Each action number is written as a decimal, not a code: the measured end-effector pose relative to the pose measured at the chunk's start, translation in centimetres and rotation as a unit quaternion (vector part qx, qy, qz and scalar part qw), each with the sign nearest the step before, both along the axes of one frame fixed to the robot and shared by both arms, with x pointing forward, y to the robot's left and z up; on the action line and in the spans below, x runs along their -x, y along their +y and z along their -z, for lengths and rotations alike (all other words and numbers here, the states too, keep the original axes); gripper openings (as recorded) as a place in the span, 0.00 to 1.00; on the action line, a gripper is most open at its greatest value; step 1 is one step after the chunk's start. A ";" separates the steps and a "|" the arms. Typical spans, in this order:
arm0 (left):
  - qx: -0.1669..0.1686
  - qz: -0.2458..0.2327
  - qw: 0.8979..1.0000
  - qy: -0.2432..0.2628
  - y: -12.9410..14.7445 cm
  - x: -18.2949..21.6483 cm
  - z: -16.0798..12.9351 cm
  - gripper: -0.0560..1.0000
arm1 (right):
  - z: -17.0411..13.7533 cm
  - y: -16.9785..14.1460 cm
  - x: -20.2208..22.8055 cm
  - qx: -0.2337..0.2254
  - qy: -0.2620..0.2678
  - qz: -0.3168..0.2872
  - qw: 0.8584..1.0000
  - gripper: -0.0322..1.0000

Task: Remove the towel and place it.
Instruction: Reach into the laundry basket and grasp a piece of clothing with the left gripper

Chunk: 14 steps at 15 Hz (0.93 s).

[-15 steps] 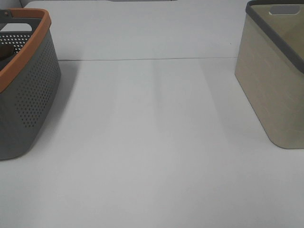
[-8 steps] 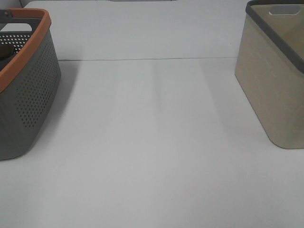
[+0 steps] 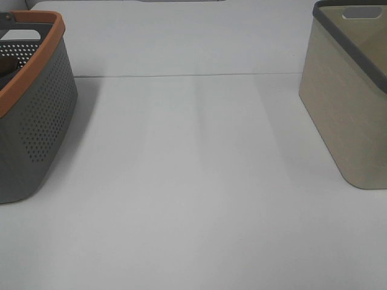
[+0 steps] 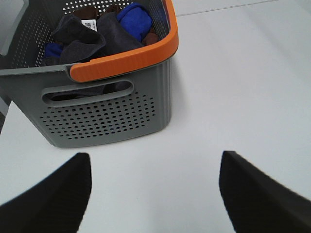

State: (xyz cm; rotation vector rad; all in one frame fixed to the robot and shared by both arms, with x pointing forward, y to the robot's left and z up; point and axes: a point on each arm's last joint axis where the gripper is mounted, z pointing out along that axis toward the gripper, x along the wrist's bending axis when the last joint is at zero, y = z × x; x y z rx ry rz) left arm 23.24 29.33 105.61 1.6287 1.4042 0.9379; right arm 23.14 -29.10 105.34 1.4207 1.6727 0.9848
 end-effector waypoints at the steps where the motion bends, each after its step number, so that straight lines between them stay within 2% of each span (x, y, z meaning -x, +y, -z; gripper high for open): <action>1: 0.000 0.000 1.000 0.000 0.0 0.0 0.0 0.72 | 0.0 0.0 0.0 0.000 0.000 0.000 1.000 0.84; 14: 0.000 0.000 1.000 0.000 0.0 0.0 0.0 0.72 | 0.0 0.0 0.0 0.000 0.000 0.000 1.000 0.84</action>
